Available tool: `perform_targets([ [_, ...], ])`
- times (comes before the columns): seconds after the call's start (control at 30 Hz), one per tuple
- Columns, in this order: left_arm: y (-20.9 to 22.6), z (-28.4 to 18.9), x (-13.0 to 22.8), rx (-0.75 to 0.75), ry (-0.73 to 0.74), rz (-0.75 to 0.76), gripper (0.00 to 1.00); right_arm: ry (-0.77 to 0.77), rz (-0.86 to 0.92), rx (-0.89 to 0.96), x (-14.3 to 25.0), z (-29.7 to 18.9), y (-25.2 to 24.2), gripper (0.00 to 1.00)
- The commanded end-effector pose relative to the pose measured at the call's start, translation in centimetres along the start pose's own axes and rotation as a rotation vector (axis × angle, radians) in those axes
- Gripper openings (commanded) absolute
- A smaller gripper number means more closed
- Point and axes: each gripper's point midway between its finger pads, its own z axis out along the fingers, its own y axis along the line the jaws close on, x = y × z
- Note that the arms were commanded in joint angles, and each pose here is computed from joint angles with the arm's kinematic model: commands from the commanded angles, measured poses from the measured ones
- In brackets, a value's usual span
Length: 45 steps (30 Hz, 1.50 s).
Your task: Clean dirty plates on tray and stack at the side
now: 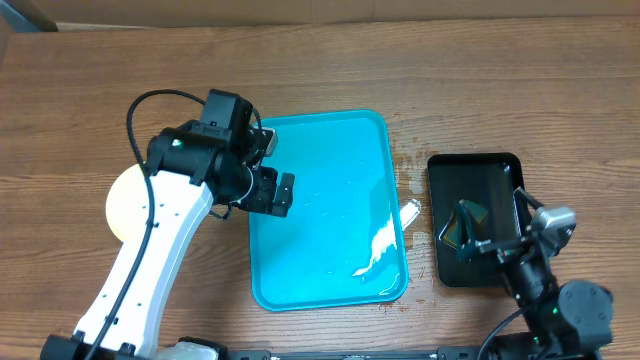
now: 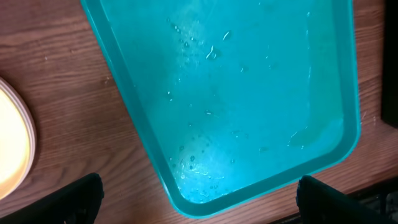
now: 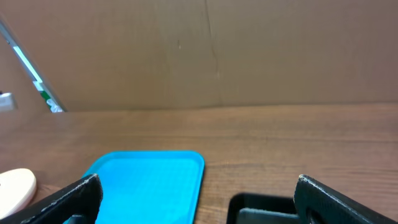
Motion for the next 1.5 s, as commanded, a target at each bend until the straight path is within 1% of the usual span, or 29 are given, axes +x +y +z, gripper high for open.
perform_targets([
  [0.0, 0.1, 1.0, -0.2, -0.003, 0.031, 0.017, 1.0, -0.035, -0.008, 0.007, 2.0, -0.2, -0.6, 1.0],
  [0.13, 0.3, 2.2, -0.3, -0.005, 0.068, 0.01, 1.0, -0.07, -0.014, 0.003, 4.0, 0.7, -1.1, 1.0],
  [0.37, 0.6, 3.8, -0.2, -0.01, 0.127, 0.0, 1.0, -0.186, -0.033, -0.018, 4.8, 1.9, -1.4, 1.0],
  [0.53, 0.7, 4.6, -0.2, -0.011, 0.151, -0.004, 1.0, -0.169, -0.028, -0.001, 5.2, 2.0, -1.8, 1.0],
  [0.7, 0.8, 5.1, -0.2, -0.012, 0.163, -0.006, 1.0, -0.08, -0.014, 0.016, 7.3, 2.3, -2.2, 1.0],
  [1.2, 0.8, 5.0, -0.2, -0.012, 0.161, -0.006, 1.0, -0.078, -0.014, 0.018, 7.4, 2.3, -2.2, 1.0],
  [1.37, 0.0, 3.9, -0.3, -0.011, 0.122, 0.022, 1.0, -0.078, -0.014, 0.018, 7.4, 2.3, -2.2, 1.0],
  [1.47, -1.4, 2.2, -0.1, 0.0, 0.062, 0.072, 1.0, -0.078, -0.014, 0.018, 7.4, 2.3, -2.2, 1.0],
])
